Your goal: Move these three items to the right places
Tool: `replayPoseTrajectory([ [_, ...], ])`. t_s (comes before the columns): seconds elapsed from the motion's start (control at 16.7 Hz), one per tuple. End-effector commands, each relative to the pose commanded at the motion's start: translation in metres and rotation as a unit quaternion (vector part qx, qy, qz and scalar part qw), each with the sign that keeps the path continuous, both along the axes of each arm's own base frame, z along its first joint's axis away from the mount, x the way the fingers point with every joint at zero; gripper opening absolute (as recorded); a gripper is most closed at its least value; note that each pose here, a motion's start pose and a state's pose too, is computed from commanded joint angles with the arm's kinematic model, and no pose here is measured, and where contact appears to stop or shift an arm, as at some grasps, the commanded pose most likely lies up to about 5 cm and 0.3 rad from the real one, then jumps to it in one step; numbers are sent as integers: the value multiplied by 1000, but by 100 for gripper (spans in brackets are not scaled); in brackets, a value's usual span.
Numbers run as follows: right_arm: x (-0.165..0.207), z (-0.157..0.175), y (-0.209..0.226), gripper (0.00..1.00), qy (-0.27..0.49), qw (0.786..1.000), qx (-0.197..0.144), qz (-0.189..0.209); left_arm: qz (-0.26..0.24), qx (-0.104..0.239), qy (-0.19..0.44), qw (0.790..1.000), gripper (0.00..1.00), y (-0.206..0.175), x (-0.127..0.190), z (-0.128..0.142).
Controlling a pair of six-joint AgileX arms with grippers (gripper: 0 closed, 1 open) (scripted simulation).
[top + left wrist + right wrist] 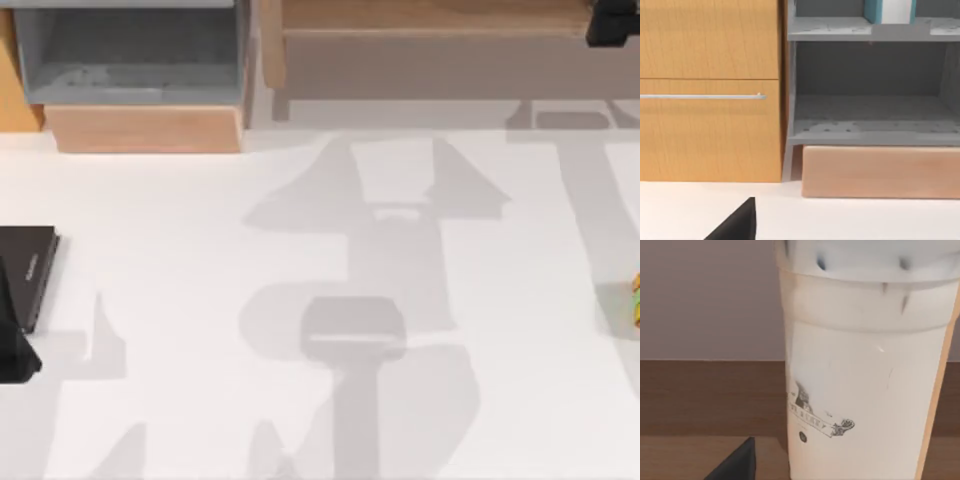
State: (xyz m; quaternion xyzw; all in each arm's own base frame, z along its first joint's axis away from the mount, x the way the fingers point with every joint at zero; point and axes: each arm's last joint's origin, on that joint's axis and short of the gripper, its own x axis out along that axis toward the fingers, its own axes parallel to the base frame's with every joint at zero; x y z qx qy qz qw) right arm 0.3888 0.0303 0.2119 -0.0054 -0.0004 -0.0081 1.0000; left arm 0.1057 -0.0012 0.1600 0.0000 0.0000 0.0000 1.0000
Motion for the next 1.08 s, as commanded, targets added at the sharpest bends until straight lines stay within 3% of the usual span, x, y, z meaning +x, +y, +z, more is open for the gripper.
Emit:
replayPoseTrajectory([
  [0.42,3,-1,-2,100,2,1000,0,-1,0,0,0,1000,100,0,0,0],
  [1.08,80,0,-1,100,0,1000,0,0,0,0,0,1000,100,0,0,0],
])
